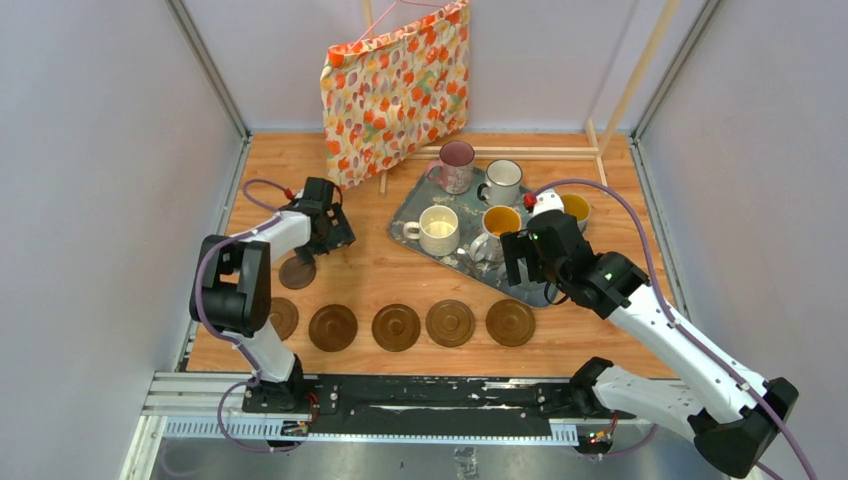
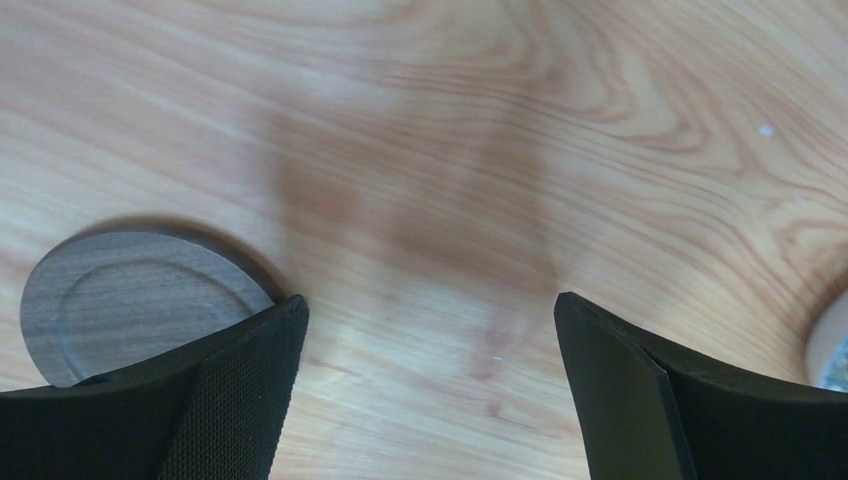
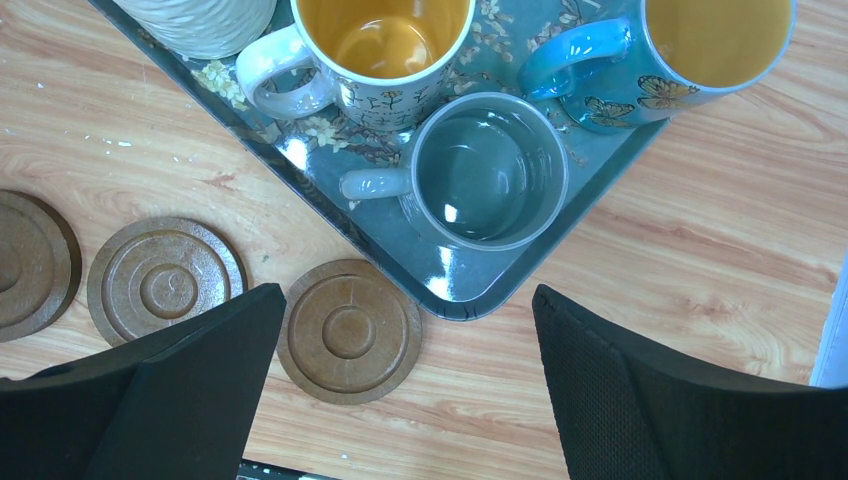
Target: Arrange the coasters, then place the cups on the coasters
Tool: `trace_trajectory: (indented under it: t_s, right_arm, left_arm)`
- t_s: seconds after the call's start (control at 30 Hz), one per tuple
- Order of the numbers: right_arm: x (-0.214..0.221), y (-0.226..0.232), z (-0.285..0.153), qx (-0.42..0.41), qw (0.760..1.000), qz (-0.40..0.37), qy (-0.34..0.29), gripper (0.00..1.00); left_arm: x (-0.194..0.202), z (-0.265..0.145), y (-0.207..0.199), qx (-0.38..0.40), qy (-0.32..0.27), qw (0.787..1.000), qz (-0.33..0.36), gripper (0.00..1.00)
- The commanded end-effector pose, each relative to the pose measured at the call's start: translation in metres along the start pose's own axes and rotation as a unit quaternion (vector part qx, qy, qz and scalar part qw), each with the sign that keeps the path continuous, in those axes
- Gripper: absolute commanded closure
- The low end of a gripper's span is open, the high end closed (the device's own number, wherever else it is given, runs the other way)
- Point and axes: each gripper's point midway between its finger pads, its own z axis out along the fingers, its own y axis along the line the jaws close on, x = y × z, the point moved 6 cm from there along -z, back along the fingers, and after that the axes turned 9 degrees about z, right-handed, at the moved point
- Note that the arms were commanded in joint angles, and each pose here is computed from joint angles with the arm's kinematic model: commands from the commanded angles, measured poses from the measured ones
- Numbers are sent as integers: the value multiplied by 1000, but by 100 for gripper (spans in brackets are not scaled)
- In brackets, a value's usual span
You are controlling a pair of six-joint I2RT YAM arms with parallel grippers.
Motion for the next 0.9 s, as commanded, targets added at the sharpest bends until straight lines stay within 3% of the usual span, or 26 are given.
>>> trace_trajectory:
  t_s: [0.0,0.6,0.87]
  right_arm:
    - [2,-1,-3,6,1000,-7,6,0]
    - [2,2,-2,-5,1000,-9,9,0]
    - [3,3,-2,-7,1000,-11,12,0]
  left_arm:
    - [27,6,35,-30,48,998,-17,0]
    - [20,-11,125,-77,38,988,-132,0]
    - [22,-21,159,-108,24,971,-210,0]
